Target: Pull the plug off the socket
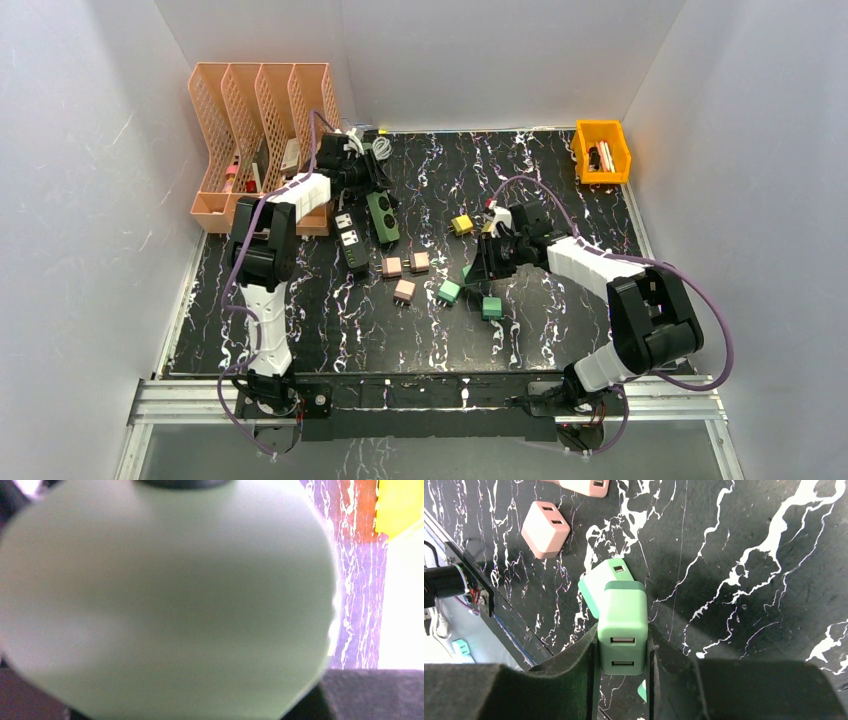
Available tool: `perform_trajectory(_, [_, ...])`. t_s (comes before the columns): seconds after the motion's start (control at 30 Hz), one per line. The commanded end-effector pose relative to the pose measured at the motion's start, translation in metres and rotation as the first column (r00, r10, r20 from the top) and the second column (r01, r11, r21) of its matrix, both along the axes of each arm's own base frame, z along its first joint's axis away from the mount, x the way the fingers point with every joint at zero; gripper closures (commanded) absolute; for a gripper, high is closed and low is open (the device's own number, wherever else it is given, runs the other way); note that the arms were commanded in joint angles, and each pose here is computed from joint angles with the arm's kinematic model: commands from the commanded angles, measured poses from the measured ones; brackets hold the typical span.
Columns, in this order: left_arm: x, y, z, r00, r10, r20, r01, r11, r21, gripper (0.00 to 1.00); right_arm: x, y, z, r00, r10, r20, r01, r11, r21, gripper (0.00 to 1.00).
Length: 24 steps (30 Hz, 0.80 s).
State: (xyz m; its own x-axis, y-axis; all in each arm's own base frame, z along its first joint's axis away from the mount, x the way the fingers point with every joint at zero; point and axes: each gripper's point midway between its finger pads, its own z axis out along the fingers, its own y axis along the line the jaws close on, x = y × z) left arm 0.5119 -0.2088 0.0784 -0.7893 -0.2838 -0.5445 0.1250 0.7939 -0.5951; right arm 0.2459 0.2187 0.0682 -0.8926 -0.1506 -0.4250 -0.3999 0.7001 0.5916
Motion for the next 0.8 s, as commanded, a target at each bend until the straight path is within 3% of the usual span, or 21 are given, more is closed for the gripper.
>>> perform_trajectory(0.0, [-0.014, -0.012, 0.004, 0.991, -0.113, -0.064, 0.113, 0.994, -0.006, 1.0, -0.001, 0.004, 0.006, 1.0, 0.007, 0.006, -0.007, 0.999, 0.033, 0.9])
perform_trajectory(0.1, [-0.018, -0.006, -0.003, 0.987, -0.132, -0.097, 0.136, 0.99, 0.039, 1.0, -0.001, 0.003, -0.003, 1.0, -0.001, -0.026, 0.001, 1.0, 0.016, 0.78])
perform_trajectory(0.37, [-0.037, -0.001, -0.011, 0.977, -0.162, -0.14, 0.172, 0.983, 0.062, 0.78, 0.009, -0.008, -0.019, 0.998, -0.048, -0.043, 0.044, 0.995, -0.084, 0.58])
perform_trajectory(0.4, [-0.04, -0.001, -0.013, 0.976, -0.164, -0.146, 0.174, 0.983, 0.063, 0.73, 0.011, -0.009, -0.018, 0.998, -0.051, -0.034, 0.048, 0.994, -0.094, 0.52])
perform_trajectory(0.5, [-0.046, 0.003, -0.015, 0.975, -0.158, -0.155, 0.171, 0.982, 0.077, 0.6, 0.017, -0.011, -0.012, 0.998, -0.057, -0.001, 0.057, 0.993, -0.104, 0.17])
perform_trajectory(0.57, [-0.046, 0.008, -0.015, 0.978, -0.143, -0.153, 0.16, 0.982, 0.102, 0.56, 0.022, -0.011, -0.007, 0.998, -0.065, 0.02, 0.066, 0.992, -0.104, 0.06])
perform_trajectory(0.77, [-0.038, 0.025, -0.007, 0.985, -0.119, -0.121, 0.141, 0.971, 0.194, 0.5, 0.033, -0.012, 0.008, 0.992, -0.088, 0.086, 0.096, 0.99, -0.1, 0.02])
